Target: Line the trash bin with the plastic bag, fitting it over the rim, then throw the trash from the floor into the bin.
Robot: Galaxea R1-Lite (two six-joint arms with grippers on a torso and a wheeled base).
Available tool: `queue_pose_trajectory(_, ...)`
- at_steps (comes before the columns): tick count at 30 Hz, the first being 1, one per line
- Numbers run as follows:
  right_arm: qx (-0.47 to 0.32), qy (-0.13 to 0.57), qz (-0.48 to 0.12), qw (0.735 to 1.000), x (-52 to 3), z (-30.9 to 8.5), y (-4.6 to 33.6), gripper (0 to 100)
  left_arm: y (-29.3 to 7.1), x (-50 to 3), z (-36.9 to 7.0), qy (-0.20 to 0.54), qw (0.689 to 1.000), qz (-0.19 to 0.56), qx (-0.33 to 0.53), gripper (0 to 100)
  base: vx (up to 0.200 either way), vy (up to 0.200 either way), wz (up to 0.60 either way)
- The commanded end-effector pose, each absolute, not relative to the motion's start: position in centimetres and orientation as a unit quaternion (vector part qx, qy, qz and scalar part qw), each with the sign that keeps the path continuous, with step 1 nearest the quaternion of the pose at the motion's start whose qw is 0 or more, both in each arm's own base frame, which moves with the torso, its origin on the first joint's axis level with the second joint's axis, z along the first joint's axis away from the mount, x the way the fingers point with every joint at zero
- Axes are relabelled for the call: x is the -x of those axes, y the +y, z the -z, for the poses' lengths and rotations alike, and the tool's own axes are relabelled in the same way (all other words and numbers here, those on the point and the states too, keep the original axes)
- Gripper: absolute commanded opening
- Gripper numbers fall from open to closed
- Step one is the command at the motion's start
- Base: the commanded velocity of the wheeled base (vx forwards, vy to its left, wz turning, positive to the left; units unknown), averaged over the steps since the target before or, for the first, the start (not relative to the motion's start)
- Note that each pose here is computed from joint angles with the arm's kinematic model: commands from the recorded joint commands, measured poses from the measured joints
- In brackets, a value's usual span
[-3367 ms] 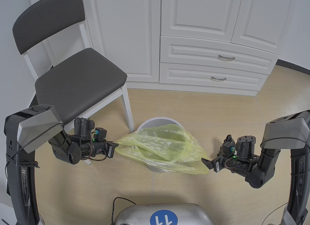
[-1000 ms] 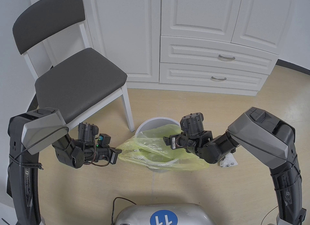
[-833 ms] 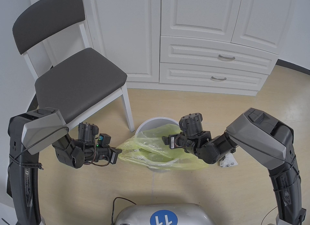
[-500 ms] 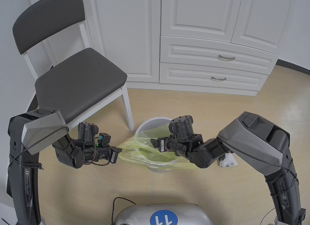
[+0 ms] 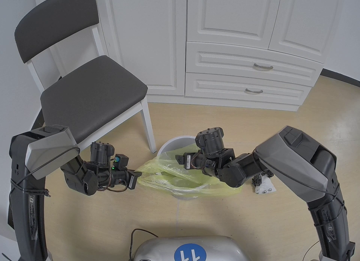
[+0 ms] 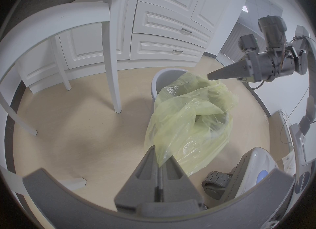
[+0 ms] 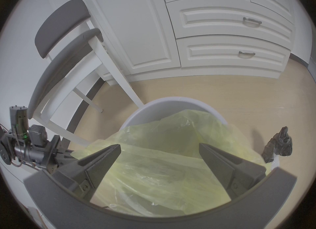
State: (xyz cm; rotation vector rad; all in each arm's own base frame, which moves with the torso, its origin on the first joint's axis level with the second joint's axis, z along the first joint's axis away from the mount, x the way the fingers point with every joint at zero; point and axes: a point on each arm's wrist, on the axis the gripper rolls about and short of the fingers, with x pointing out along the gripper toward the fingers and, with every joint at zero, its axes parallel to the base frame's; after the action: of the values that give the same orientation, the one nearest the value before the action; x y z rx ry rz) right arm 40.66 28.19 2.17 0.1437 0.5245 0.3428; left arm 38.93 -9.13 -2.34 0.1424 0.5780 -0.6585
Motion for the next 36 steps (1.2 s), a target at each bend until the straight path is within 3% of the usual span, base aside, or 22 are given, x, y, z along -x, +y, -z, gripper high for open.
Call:
queue_pose_trajectory(1, -0.05, 0.242, -0.181, 0.952, -38.2, -6.2, 27.3, 100, -9.2, -38.8, 2.4, 0.28, 0.903, 0.32, -0.068, 0, 0.0, 0.0, 0.0)
queue_pose_trajectory(2, -0.031, 0.242, -0.184, 0.952, -37.6, -6.5, 27.1, 100, -9.1, -38.8, 2.4, 0.282, 0.903, 0.319, -0.067, 0, 0.0, 0.0, 0.0)
queue_pose_trajectory(3, -0.023, 0.241, -0.186, 0.952, -37.4, -6.6, 27.0, 100, -9.1, -38.7, 2.5, 0.282, 0.902, 0.32, -0.067, 100, 0.0, 0.0, 0.0)
queue_pose_trajectory(9, 0.159, 0.261, -0.194, 0.932, -33.6, -4.4, 25.3, 100, -8.8, -38.8, 2.3, 0.276, 0.898, 0.337, -0.057, 100, 0.0, 0.0, 0.0)
queue_pose_trajectory(14, 0.225, 0.219, -0.224, 0.923, -32.8, -1.6, 25.6, 100, -8.9, -38.8, 2.3, 0.275, 0.899, 0.337, -0.057, 100, 0.0, 0.0, 0.0)
queue_pose_trajectory(22, 0.248, 0.188, -0.229, 0.922, -34.3, 2.5, 27.5, 100, -8.7, -38.9, 2.2, 0.274, 0.899, 0.336, -0.056, 100, 0.0, 0.0, 0.0)
queue_pose_trajectory(36, 0.242, 0.173, -0.212, 0.931, -35.7, 3.4, 28.7, 100, -8.7, -39.0, 2.1, 0.267, 0.902, 0.335, -0.057, 100, 0.0, 0.0, 0.0)
